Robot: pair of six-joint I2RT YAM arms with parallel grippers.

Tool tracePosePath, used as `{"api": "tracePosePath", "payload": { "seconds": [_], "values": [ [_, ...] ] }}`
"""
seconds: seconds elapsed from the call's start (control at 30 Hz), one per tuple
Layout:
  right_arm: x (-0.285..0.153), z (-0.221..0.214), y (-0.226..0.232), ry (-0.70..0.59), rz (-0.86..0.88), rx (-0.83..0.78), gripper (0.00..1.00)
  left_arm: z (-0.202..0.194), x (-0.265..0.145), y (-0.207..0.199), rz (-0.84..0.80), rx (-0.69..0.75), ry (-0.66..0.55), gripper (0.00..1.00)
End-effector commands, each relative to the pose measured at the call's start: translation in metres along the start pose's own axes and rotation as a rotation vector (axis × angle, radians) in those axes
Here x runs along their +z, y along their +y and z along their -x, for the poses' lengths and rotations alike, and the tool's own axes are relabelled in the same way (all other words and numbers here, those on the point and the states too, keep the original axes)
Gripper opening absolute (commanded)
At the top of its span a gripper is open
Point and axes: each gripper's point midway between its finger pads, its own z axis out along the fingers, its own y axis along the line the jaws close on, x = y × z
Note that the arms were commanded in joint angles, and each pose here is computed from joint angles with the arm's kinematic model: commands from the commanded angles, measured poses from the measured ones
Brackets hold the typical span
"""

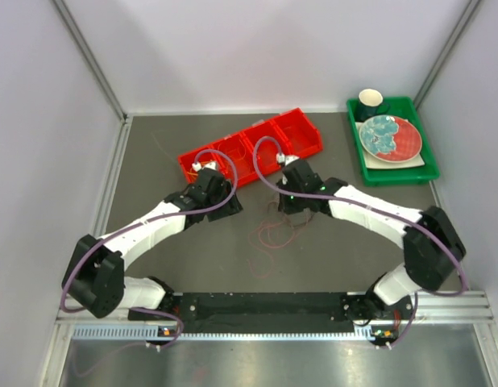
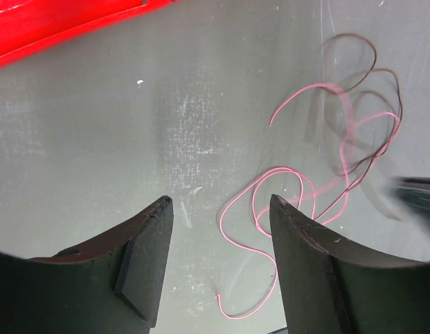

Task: Untangle the cables

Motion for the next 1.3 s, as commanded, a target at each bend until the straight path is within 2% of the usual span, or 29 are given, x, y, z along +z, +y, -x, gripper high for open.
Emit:
{"api": "tracePosePath", "payload": {
  "seconds": [0.0, 0.23, 0.37, 0.5, 0.6, 0.73, 0.9, 0.93, 1.0, 1.03, 1.1, 1.13, 1.27],
  "values": [
    [-0.083, 0.092, 0.028, -0.299, 0.038, -0.026, 0.00, 0.014, 0.000, -0.018, -0.057, -0.003, -0.038, 0.62],
    [-0.182, 0.171, 0.043, -0.562, 0.052, -0.033, 0.00, 0.017, 0.001, -0.023, -0.080, -0.002, -0.045, 0.62],
    [-0.227, 0.202, 0.051, -0.679, 0.085, -0.021, 0.00, 0.017, 0.003, -0.023, -0.082, 0.009, -0.048, 0.63],
    [-0.241, 0.224, 0.052, -0.729, 0.082, -0.003, 0.00, 0.011, 0.004, -0.031, -0.131, 0.020, -0.019, 0.63],
    [-0.267, 0.241, 0.054, -0.798, 0.103, 0.013, 0.00, 0.009, 0.006, -0.033, -0.144, 0.024, -0.011, 0.63],
    [-0.321, 0.271, 0.058, -0.931, 0.107, 0.006, 0.00, 0.006, 0.008, -0.036, -0.161, 0.041, 0.005, 0.63],
    [-0.359, 0.294, 0.055, -1.020, 0.081, -0.005, 0.00, -0.003, 0.014, -0.038, -0.171, 0.066, 0.028, 0.63],
    [-0.379, 0.301, 0.058, -1.064, 0.094, -0.004, 0.00, -0.003, 0.015, -0.038, -0.171, 0.063, 0.031, 0.63],
    [-0.379, 0.310, 0.056, -1.070, 0.066, -0.024, 0.00, -0.005, 0.017, -0.040, -0.177, 0.064, 0.035, 0.63],
    [-0.397, 0.317, 0.055, -1.114, 0.060, -0.019, 0.00, -0.005, 0.018, -0.040, -0.175, 0.063, 0.035, 0.63],
    [-0.387, 0.327, 0.049, -1.101, 0.015, -0.034, 0.00, -0.004, 0.019, -0.041, -0.178, 0.068, 0.034, 0.63],
    [-0.396, 0.332, 0.046, -1.125, 0.003, -0.026, 0.00, -0.001, 0.019, -0.042, -0.180, 0.073, 0.028, 0.63],
    [-0.360, 0.332, 0.027, -1.042, -0.055, -0.012, 0.00, 0.001, 0.020, -0.058, -0.221, 0.112, 0.043, 0.65]
  ]
}}
